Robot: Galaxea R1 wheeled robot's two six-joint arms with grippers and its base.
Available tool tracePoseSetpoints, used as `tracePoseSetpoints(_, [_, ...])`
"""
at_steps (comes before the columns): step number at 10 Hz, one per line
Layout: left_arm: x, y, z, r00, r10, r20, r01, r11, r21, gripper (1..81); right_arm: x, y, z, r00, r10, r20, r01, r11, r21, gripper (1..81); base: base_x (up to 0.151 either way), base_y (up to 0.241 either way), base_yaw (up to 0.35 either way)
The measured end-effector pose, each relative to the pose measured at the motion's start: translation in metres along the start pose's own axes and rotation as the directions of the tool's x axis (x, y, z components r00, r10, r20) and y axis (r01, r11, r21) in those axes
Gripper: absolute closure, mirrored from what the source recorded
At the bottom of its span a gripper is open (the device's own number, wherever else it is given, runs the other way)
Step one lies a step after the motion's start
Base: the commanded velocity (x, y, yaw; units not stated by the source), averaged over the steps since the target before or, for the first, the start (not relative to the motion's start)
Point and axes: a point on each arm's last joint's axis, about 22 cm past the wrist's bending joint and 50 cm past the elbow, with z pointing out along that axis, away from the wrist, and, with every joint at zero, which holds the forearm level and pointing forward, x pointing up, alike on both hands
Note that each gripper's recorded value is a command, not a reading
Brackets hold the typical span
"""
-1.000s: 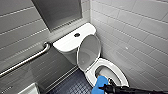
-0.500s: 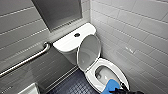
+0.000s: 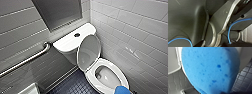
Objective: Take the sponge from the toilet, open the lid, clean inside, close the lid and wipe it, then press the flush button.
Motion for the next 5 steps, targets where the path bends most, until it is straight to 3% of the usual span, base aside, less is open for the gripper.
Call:
tracePoseSetpoints(3, [0.0,0.0,0.0,1.0,0.0,0.0,0.0,1.0,0.0,1.0,0.006,0.042,-0.048,1.0,0.007,-0.013,-0.008,0.995,-0.1,81.1,0.0,0.0,0.0])
tracePoseSetpoints(5, [0.0,0.0,0.0,1.0,0.0,-0.001,0.0,1.0,-0.001,1.0,0.01,0.018,-0.056,1.0,-0.006,0.007,0.007,0.997,-0.08,81.1,0.0,0.0,0.0])
